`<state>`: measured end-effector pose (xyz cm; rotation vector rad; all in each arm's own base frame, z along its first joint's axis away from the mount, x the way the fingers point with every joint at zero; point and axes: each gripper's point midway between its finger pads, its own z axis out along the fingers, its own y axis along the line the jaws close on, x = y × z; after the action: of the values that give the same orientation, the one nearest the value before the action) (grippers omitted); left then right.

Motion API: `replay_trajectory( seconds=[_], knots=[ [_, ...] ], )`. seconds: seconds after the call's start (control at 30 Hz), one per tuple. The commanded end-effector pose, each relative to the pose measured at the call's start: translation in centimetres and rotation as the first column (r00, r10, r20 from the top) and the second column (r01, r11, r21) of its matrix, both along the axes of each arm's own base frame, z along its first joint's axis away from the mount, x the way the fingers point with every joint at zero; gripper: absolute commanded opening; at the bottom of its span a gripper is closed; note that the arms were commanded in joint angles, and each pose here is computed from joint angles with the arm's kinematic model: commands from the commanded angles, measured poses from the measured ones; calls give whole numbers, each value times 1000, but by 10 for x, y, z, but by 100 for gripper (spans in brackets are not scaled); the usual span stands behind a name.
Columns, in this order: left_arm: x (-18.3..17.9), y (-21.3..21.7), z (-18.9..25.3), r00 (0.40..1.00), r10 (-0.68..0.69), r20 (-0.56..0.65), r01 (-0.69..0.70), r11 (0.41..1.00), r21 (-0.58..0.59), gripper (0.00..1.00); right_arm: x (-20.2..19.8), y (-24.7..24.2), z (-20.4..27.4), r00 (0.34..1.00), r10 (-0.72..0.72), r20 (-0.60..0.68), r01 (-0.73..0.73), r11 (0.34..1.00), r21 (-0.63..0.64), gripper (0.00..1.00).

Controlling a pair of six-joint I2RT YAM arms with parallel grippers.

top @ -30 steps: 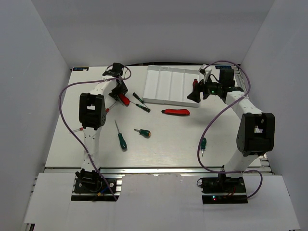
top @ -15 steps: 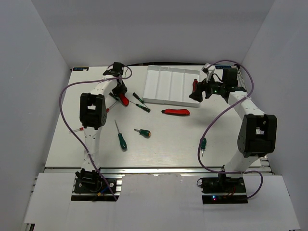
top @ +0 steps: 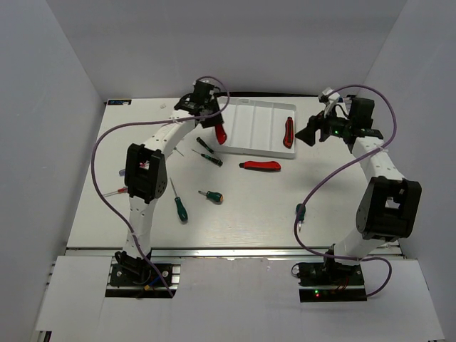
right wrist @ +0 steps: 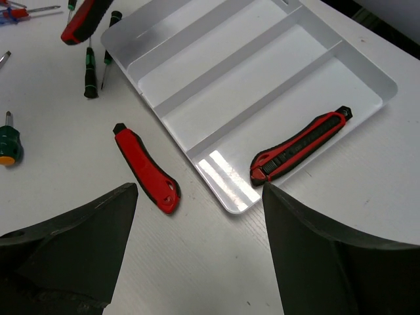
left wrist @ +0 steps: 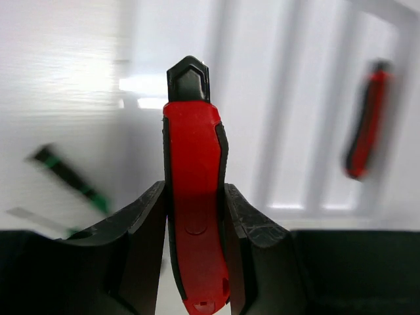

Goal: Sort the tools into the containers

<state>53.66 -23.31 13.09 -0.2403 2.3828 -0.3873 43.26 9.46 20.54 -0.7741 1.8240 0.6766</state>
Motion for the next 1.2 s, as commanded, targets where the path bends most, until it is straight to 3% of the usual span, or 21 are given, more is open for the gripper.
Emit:
replay_trajectory(
  seconds=[0.0, 0.1, 0.23, 0.4, 0.6, 0.83, 1.07, 1.17],
  knots=[
    [-4, -78, 84, 959, -192, 209, 235, 951, -203, 4, -2, -7, 36, 996, -1, 87, 0, 1000, 11, 83],
    [-10, -138, 97, 891, -332, 310, 421, 858, -292, 4, -4, -14, 36, 997, -22, 79, 20, 999, 26, 83],
    [-10, -194, 101, 809, -413, 418, 558, 762, -328, 0, -7, -18, 39, 996, -33, 79, 30, 999, 42, 83],
    [1, -230, 107, 778, -337, 530, 580, 711, -398, 0, -10, -18, 42, 996, -32, 81, 28, 998, 50, 83],
    [10, -252, 107, 745, -248, 619, 576, 707, -410, 0, -13, -18, 37, 998, -26, 63, 23, 998, 56, 83],
    [19, -272, 92, 739, -181, 649, 521, 765, -379, 1, -15, -16, 31, 999, -18, 49, 15, 998, 65, 83],
    [21, -272, 44, 766, -221, 604, 490, 809, -326, 15, -19, -15, 23, 999, -7, 35, 4, 998, 65, 83],
    [22, -272, 35, 765, -240, 597, 489, 820, -297, 27, -21, -13, 20, 999, 15, 30, -17, 998, 65, 83]
  ],
)
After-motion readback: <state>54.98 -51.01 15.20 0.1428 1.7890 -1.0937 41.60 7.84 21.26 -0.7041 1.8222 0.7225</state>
